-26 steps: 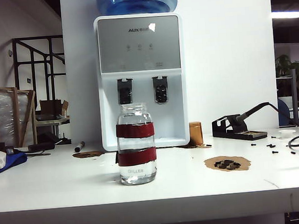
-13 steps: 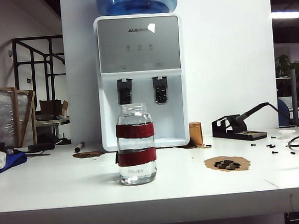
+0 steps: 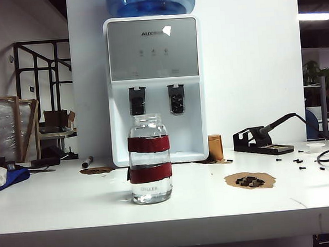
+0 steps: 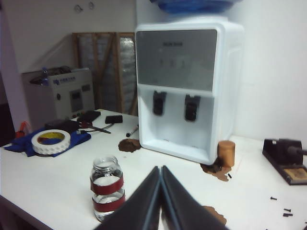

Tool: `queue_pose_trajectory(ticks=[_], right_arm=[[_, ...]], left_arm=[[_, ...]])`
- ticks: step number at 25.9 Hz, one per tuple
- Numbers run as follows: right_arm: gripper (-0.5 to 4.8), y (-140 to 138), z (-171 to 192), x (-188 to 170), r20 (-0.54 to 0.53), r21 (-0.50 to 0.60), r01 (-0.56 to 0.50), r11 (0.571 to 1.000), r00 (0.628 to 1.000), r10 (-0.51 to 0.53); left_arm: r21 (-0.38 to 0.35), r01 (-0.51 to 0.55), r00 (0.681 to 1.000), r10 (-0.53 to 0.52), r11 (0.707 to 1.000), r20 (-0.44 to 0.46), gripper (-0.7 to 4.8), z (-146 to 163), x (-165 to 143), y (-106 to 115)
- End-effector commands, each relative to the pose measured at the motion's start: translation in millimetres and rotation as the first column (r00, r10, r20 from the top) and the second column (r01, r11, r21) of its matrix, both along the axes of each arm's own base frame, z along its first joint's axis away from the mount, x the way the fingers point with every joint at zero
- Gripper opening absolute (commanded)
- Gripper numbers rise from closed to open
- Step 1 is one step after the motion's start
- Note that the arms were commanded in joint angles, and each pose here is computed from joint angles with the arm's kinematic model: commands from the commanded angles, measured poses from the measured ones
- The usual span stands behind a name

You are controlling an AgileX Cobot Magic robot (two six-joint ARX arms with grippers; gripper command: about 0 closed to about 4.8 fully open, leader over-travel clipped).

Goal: Pick up the water bottle with two loops of red belts, then reach the front water dispenser and gently press the gray-black baffle horizontally to get a little water.

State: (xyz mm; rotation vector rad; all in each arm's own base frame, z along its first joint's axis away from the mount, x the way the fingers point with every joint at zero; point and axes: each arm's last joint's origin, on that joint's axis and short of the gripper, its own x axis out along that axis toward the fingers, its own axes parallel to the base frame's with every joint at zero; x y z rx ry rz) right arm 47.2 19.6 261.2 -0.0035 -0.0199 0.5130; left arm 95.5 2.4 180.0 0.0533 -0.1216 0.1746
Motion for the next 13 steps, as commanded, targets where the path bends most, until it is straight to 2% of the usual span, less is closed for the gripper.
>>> queue_pose_trajectory(ticks=[1,3,5,8,11,13], right_arm=[[-0.05,2.8,-13.2,10.7,0.015,0.021,-0.004,1.0,1.0,0.003],[-0.05,3.9,-17.8,15.4,0.045,0.036,-0.005,0.999,0.999,0.004],[-0.05,3.3,-22.3,21.7,0.09,0.086,0.064,0.994,0.993,-0.072],[-0.05,3.8,-40.2,30.0,0.054,0.088,0.116,0.989,0.991,-0.121],[-0.05,6.9,-70.7,40.0,-0.023,0.116,0.1,0.988,0.995,-0.098],[-0.05,7.3,-76.9,41.8,-0.029,0.114,0.102,0.988,0.995,-0.099]], left_arm=[[0.015,0.114,0.993,-0.114,0.993,0.008,-0.04,-2.1,1.0,-3.2],[0.009,0.176,0.984,-0.176,0.984,-0.028,-0.04,-5.8,1.4,-5.0],[-0.015,0.206,0.973,-0.206,0.978,-0.1,-0.04,-13.0,1.9,-5.9],[-0.018,0.205,0.967,-0.205,0.979,-0.151,-0.04,-17.9,1.8,-5.9],[-0.011,0.206,0.958,-0.204,0.979,-0.202,-0.04,-22.7,1.6,-5.9],[-0.015,0.204,0.952,-0.202,0.979,-0.228,-0.04,-25.3,1.4,-5.8]])
